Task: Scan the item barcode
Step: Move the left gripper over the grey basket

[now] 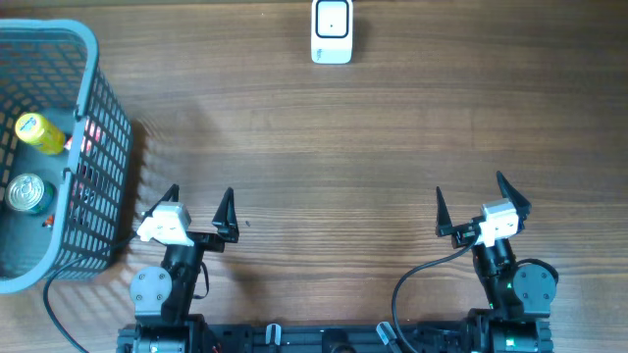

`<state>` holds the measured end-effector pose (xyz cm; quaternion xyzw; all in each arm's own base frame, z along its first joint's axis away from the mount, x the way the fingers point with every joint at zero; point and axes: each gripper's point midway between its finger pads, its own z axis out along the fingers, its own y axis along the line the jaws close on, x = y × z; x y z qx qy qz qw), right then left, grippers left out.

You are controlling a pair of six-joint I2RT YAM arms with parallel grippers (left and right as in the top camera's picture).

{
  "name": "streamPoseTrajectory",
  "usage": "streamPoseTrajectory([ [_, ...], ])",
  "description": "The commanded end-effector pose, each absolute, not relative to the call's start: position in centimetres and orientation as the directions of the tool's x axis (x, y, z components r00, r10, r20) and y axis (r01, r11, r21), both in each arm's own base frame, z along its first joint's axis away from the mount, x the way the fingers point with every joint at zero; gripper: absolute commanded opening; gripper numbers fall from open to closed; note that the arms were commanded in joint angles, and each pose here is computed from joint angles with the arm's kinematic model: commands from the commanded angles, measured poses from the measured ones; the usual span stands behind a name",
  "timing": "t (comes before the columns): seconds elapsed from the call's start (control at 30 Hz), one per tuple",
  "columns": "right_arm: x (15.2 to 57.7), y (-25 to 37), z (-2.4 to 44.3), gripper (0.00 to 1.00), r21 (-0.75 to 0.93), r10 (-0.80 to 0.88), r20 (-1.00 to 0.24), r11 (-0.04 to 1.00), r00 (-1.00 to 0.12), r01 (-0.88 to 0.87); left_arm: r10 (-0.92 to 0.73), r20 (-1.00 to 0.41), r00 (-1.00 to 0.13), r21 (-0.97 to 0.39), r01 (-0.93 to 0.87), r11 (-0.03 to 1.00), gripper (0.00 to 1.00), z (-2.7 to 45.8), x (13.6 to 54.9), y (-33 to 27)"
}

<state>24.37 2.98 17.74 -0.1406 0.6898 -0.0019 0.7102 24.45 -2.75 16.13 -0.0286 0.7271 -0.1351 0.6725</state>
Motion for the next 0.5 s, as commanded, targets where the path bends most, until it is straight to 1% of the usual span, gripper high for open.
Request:
streamPoseTrajectory([
  [0.0,24.4,2.9,17.9,1.00,-0.187,-0.181,-0.982,0.965,0.050,-0.182,-0.231,-0.968,-0.099,-0.243,0.132,0.961,1.00,15.9,24.4,-2.7],
  [0.2,24.4,2.9,17.9,1.00,-0.186,-0.180,-0.982,0.965,0.050,-0.182,-0.231,-0.968,-0.095,-0.243,0.134,0.961,1.00,16.0,24.5,-2.7],
  [0.33,24.4,2.9,17.9,1.00,-0.186,-0.180,-0.982,0.965,0.050,-0.183,-0.232,-0.970,-0.068,-0.239,0.132,0.962,1.00,16.6,24.5,-2.5],
  [0.47,24.4,2.9,17.9,1.00,-0.183,-0.177,-0.983,0.966,0.049,-0.183,-0.312,-0.948,-0.067,-0.318,0.131,0.939,1.00,17.0,24.5,-2.6],
])
